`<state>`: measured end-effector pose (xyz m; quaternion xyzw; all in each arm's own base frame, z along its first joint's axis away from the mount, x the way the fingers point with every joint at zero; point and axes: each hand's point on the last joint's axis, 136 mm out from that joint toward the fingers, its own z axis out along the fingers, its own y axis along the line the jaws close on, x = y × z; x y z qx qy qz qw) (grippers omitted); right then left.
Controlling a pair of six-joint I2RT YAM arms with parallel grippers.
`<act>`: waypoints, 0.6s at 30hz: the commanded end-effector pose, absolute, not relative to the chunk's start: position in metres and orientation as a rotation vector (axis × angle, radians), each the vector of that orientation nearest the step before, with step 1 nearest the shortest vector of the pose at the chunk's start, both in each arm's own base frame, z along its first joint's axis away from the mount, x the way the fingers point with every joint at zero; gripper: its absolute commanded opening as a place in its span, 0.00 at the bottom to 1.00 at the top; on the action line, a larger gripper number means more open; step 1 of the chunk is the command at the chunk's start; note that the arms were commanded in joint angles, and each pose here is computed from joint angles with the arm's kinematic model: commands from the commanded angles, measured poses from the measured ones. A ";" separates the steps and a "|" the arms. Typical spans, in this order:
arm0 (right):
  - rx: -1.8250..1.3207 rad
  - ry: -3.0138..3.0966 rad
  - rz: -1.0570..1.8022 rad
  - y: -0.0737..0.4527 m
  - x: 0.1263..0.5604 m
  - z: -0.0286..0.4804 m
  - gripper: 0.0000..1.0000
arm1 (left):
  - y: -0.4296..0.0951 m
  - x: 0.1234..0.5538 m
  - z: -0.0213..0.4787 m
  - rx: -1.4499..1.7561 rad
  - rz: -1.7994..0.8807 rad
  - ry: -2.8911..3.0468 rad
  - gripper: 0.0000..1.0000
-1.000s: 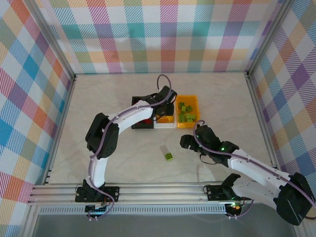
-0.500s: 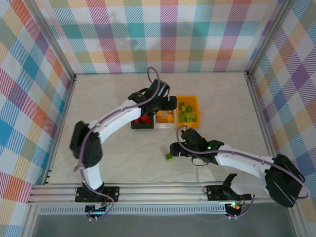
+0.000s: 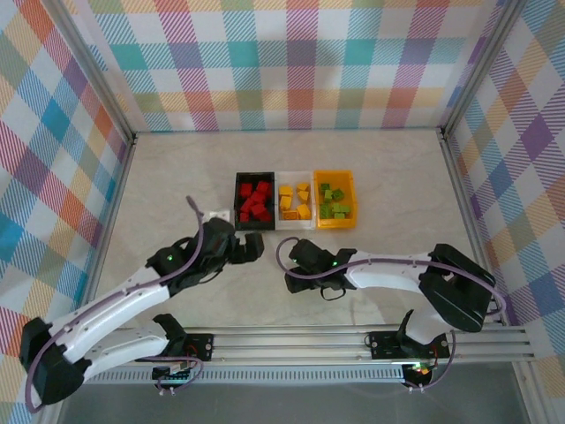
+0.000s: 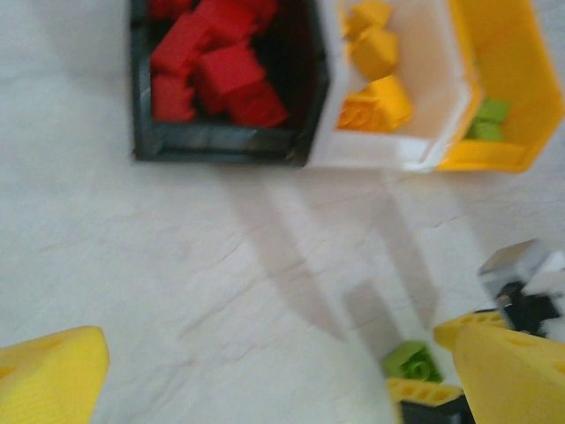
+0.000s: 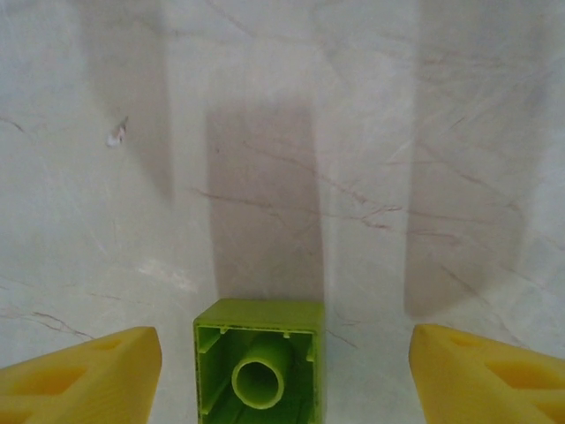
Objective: Sort the legos into containers by color
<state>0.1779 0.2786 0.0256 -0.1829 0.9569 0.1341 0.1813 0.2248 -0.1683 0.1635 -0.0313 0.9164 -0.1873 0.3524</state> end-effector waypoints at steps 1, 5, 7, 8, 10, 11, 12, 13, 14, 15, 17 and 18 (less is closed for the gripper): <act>-0.546 2.688 0.319 0.285 0.178 0.026 0.71 | -0.143 0.213 0.155 -0.198 -0.450 2.355 1.00; -0.559 2.695 0.281 0.286 0.173 0.018 0.61 | -0.129 0.206 0.146 -0.243 -0.433 2.345 1.00; -0.559 2.694 0.279 0.287 0.173 0.017 0.56 | -0.128 0.205 0.142 -0.245 -0.427 2.351 1.00; -0.558 2.690 0.281 0.289 0.173 0.018 0.53 | -0.128 0.205 0.140 -0.245 -0.420 2.356 1.00; -0.557 2.681 0.280 0.290 0.175 0.019 0.51 | -0.128 0.204 0.137 -0.243 -0.408 2.368 1.00; -0.557 2.677 0.278 0.291 0.176 0.019 0.50 | -0.128 0.204 0.136 -0.240 -0.406 2.374 1.00; -0.554 2.673 0.276 0.291 0.176 0.019 0.48 | -0.129 0.204 0.134 -0.236 -0.407 2.380 1.00; -0.551 2.668 0.275 0.291 0.177 0.020 0.45 | -0.130 0.204 0.132 -0.233 -0.406 2.387 1.00; -0.547 2.664 0.274 0.291 0.178 0.020 0.43 | -0.130 0.204 0.130 -0.233 -0.404 2.392 1.00; -0.543 2.658 0.277 0.291 0.178 0.022 0.42 | -0.131 0.203 0.128 -0.232 -0.405 2.394 1.00; -0.533 2.642 0.279 0.290 0.180 0.024 0.40 | -0.130 0.203 0.125 -0.233 -0.406 2.396 1.00; -0.524 2.633 0.287 0.290 0.181 0.026 0.38 | -0.131 0.203 0.124 -0.235 -0.410 2.397 1.00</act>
